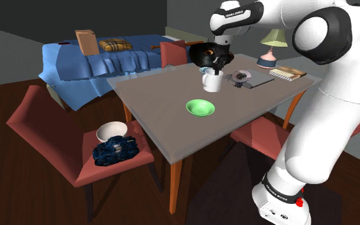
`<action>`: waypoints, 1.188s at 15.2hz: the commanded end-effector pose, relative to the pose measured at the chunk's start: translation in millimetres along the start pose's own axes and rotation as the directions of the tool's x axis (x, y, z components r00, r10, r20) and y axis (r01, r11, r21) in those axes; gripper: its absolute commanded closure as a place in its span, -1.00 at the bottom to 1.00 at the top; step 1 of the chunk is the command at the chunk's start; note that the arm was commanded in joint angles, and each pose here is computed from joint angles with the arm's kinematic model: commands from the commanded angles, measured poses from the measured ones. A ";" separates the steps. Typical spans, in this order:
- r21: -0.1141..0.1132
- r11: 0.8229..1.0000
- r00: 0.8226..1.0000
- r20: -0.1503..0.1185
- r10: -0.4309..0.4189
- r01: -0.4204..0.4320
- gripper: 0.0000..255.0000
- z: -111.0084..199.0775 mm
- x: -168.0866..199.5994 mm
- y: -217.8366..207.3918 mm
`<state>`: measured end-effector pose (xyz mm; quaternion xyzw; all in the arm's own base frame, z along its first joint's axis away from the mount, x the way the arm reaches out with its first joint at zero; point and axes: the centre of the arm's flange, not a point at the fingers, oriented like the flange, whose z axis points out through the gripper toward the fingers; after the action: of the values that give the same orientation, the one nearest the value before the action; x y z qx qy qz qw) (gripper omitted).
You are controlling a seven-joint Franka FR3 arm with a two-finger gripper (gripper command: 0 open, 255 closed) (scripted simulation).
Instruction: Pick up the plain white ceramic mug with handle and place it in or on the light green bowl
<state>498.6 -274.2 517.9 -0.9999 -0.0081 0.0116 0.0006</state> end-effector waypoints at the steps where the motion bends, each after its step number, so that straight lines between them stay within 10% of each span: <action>1: -0.001 1.000 1.000 0.000 0.002 -0.002 1.00 -5.7 3.0 -26.9; 6: -0.001 1.000 1.000 0.000 0.002 -0.002 1.00 -12.6 11.7 -91.9; 18: -0.001 1.000 1.000 0.000 0.002 -0.002 1.00 45.4 13.1 -92.1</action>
<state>509.1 -181.4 476.7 -0.9999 -0.0071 0.0119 0.0004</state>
